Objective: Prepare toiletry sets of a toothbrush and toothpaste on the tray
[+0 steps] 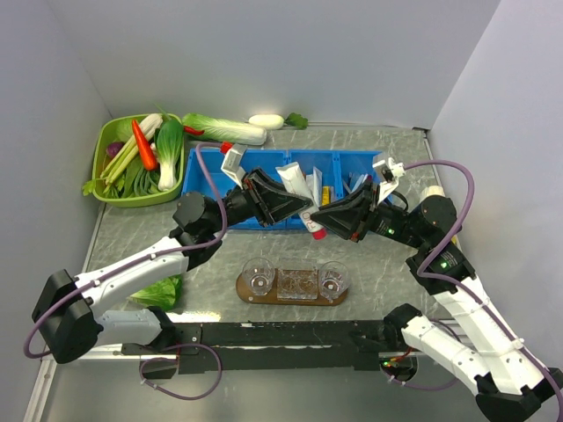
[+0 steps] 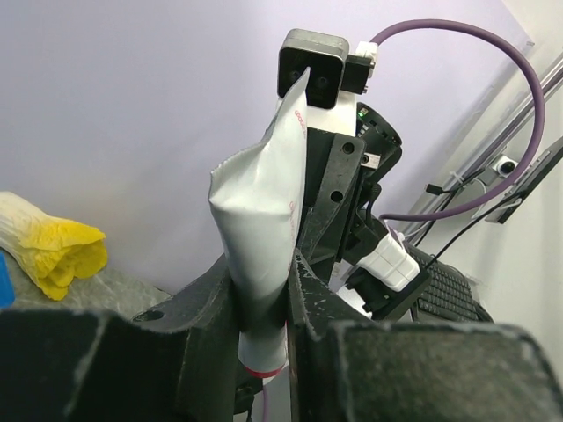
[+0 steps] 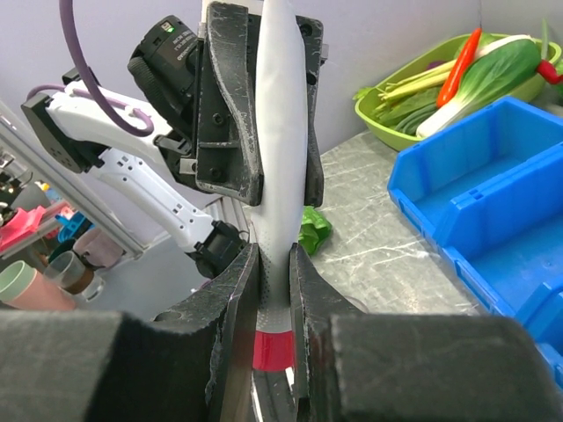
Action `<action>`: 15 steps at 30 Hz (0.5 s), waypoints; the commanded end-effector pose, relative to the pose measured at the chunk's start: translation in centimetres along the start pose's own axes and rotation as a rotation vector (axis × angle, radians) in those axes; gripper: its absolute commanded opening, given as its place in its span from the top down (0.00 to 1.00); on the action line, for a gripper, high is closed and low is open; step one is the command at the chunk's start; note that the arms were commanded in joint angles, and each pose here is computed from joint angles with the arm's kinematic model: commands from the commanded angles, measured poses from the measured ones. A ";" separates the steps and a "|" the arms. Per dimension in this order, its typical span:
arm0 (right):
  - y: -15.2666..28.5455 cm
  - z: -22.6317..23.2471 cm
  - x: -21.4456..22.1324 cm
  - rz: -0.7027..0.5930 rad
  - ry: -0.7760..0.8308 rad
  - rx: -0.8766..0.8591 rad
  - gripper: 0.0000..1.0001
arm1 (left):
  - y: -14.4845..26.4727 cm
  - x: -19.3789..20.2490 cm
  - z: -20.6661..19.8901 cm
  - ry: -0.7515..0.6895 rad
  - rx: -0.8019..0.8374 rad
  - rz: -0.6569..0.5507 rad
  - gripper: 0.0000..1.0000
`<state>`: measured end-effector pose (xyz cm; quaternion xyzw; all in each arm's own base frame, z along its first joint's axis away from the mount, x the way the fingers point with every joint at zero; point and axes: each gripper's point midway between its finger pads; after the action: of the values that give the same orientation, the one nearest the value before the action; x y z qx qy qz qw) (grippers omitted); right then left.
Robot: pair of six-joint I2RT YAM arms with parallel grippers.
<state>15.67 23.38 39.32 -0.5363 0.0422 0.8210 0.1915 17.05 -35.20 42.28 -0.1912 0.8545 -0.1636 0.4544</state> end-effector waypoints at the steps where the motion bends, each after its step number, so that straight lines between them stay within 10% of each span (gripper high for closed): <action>1: 0.1 -0.1 -1.0 -0.037 0.027 0.018 0.85 | -0.8 -1.7 -2.1 -0.062 0.053 -0.038 0.84; 9: 2.0 -1.1 -1.5 -0.006 0.075 0.180 0.38 | 0.6 0.8 0.8 -0.162 -0.125 0.155 0.89; 15: 3.4 -1.8 -1.4 0.112 0.095 0.294 0.24 | 3.5 4.7 3.3 -0.292 -0.209 0.440 0.89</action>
<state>16.60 20.60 39.42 -0.5312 0.1546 0.8018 0.2257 18.04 -35.64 36.33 -0.1187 0.8419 0.0280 0.5256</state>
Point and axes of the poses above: each gripper's point midway between its finger pads, its own y axis back along the fingers, its own z axis along the line the jaws close on, x = y × z, and after that the axes turned 2 degrees about -y, right-handed
